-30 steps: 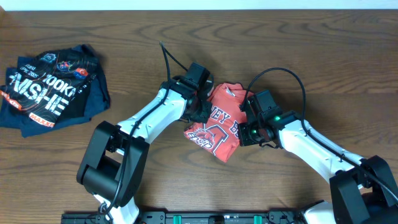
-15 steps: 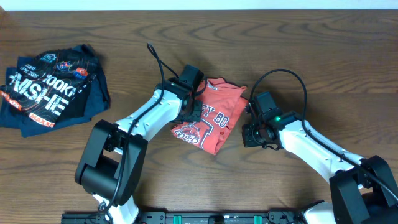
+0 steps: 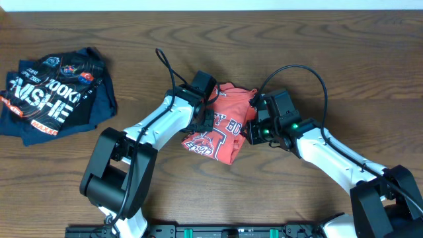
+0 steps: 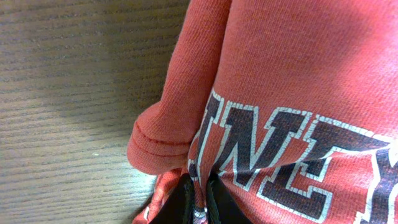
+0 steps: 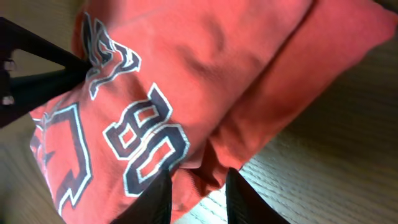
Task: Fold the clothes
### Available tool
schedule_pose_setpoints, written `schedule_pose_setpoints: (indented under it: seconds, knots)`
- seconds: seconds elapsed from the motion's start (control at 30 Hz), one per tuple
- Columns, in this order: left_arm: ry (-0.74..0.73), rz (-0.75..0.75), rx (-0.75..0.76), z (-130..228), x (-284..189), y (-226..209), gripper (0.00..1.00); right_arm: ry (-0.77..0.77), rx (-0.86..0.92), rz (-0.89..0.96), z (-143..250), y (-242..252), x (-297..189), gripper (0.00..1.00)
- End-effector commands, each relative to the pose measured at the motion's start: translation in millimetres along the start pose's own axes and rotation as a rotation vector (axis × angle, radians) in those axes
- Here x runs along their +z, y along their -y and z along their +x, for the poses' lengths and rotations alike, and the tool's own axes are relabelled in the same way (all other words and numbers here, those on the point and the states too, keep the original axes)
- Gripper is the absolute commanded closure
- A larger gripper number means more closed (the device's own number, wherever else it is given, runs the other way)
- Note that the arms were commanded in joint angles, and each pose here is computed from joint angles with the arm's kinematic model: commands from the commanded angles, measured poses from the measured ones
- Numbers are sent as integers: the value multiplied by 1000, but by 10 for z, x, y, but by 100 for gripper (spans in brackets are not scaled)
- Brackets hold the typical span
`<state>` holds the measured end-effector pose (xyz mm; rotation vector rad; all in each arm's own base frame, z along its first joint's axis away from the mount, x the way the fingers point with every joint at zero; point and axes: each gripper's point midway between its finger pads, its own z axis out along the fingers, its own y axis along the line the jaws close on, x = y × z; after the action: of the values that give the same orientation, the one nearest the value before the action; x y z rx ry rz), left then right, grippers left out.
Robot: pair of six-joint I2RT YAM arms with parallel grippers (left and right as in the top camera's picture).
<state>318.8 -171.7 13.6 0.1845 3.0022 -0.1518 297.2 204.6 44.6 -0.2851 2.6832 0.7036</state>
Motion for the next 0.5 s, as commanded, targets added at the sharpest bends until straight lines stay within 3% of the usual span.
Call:
schedule_pose_setpoints:
  seconds: [0.0,0.47]
  knots:
    - [-52,-13,-5,147,80,-39,92,10,-15,-27,-37,-30,-22,73]
    - [-114,-7,-36,293,67,-39,91,2,-16,-36,-26,-29,52,79]
